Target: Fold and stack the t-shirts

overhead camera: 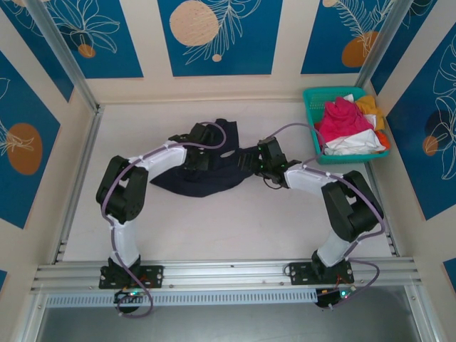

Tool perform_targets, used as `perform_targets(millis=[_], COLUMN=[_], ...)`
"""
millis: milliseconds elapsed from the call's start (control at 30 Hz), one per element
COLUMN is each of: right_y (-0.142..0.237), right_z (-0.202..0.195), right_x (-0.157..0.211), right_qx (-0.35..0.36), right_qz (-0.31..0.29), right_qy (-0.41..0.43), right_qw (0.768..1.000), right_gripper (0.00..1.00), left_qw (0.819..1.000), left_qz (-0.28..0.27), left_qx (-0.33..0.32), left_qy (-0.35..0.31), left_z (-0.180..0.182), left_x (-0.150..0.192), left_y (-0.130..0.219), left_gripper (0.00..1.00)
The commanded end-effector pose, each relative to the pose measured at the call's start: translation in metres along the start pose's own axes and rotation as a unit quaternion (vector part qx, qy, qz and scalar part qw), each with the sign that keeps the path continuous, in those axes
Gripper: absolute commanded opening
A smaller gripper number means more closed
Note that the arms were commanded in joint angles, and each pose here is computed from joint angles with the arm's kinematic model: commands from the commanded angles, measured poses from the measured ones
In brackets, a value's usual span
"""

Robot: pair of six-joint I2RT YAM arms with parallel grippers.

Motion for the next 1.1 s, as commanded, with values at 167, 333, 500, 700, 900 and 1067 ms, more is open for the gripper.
perform_targets(millis=[167,333,500,700,900,1067], right_y=[0.006,0.064,0.147,0.239,0.316,0.349], right_z=[0.011,0.03,0.065,0.092,0.103,0.105], right_x=[-0.023,-0.065,-0.122,-0.163,-0.166,-0.158], right_qx=[-0.037,-0.074,-0.119,-0.165,-0.198,-0.224], right_qz=[-0.008,-0.094,-0.23,-0.342,-0.422,-0.442], right_qy=[-0.022,-0.004,0.046,0.083,0.098,0.103], right_qw=[0.999,0.993,0.965,0.921,0.879,0.862], right_gripper=[0.15,0.0,0.0,0.0,0.0,0.0], left_qw=[0.999,0.986,0.949,0.89,0.842,0.82], left_qz=[-0.048,-0.15,-0.291,-0.424,-0.503,-0.538], left_qx=[-0.012,-0.026,-0.044,-0.057,-0.073,-0.073], left_qy=[0.023,0.069,0.114,0.16,0.179,0.183], left_z=[0.009,0.027,0.054,0.09,0.112,0.121], left_x=[0.004,-0.019,-0.063,-0.085,-0.073,-0.057], left_y=[0.028,0.085,0.173,0.277,0.351,0.384], left_gripper=[0.0,0.0,0.0,0.0,0.0,0.0])
Point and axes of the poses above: each hand's point on the last joint's axis, 136 mm out from that joint toward the fingers, its own y axis back along the fingers, its own z axis along the line the jaws close on, x = y × z, the point moved 8 cm from there along y, back along the fingers, and after that the axes turned 2 degrees about -y, right-handed, at the moved point
